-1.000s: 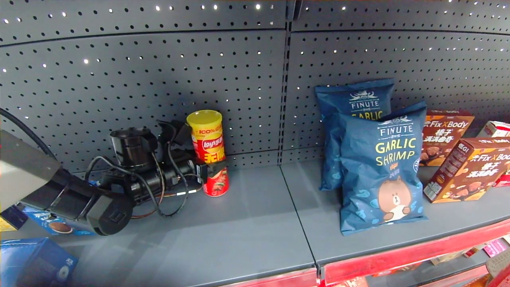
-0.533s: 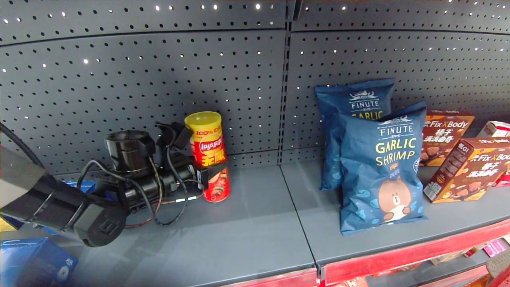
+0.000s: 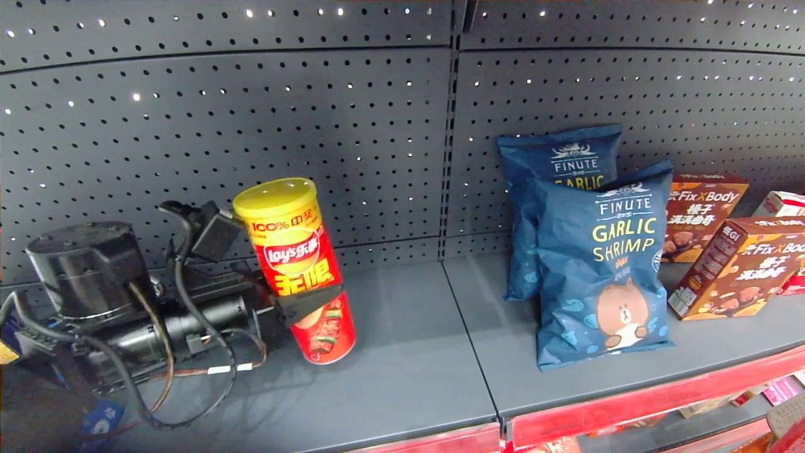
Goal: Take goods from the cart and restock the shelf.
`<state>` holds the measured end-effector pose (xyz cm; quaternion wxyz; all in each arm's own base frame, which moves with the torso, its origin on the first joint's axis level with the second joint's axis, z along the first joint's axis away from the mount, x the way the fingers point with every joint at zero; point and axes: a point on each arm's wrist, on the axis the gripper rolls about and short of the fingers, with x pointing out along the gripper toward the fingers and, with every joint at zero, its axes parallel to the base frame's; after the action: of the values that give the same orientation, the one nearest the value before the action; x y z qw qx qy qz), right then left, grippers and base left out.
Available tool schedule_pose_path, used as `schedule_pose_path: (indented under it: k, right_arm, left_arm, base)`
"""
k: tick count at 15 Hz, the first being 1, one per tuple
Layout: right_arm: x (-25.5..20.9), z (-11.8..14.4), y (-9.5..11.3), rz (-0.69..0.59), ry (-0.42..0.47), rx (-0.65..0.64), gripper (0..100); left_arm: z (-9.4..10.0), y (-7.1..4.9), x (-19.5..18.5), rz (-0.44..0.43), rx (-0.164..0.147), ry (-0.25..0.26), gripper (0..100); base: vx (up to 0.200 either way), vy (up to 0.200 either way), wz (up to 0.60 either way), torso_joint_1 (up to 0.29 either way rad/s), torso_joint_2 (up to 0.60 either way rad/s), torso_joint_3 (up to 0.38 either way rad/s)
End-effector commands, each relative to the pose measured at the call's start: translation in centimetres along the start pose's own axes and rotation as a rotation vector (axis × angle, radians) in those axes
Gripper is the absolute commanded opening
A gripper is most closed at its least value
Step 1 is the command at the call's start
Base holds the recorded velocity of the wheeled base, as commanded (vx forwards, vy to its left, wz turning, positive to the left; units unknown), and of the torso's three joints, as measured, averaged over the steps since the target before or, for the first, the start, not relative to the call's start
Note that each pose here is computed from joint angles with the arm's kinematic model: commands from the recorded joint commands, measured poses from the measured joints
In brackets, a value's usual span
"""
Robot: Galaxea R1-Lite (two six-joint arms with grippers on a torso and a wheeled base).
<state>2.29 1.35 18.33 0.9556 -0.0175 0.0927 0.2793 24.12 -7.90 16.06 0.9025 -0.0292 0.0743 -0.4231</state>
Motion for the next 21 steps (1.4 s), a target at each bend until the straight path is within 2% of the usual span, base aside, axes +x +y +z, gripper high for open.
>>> schedule_pose_path:
  k: [1,2,4,9,13,21]
  right_arm:
    - [0.0,0.1,0.0,0.001,-0.001,-0.001,0]
    - [0.0,0.1,0.0,0.001,-0.002,-0.001,0]
    - [-0.1,0.2,0.0,-0.001,-0.011,-0.003,0]
    - [0.0,0.3,0.0,-0.001,-0.008,-0.002,0]
    - [0.0,0.4,0.0,-0.002,-0.010,-0.003,0]
    - [-0.1,0.3,0.0,-0.004,-0.010,-0.003,0]
  left_arm:
    - [-0.6,-1.5,-2.2,-0.054,0.006,-0.004,0]
    - [-1.1,-1.8,-2.6,-0.092,0.007,-0.004,0]
    - [-1.6,-1.9,-3.3,-0.140,0.031,-0.033,0]
    - [-2.3,-2.1,-3.6,-0.183,0.022,-0.012,0]
    - [-3.5,-1.3,-2.7,-0.185,0.072,0.028,0]
    - [-4.0,-1.1,-2.4,-0.186,0.069,0.047,0]
  base:
    - [0.000,0.000,0.00,0.000,0.00,0.000]
    - [0.000,0.000,0.00,0.000,0.00,0.000]
    - [0.000,0.000,0.00,0.000,0.00,0.000]
    - [0.000,0.000,0.00,0.000,0.00,0.000]
    - [0.000,0.000,0.00,0.000,0.00,0.000]
    - [0.000,0.000,0.00,0.000,0.00,0.000]
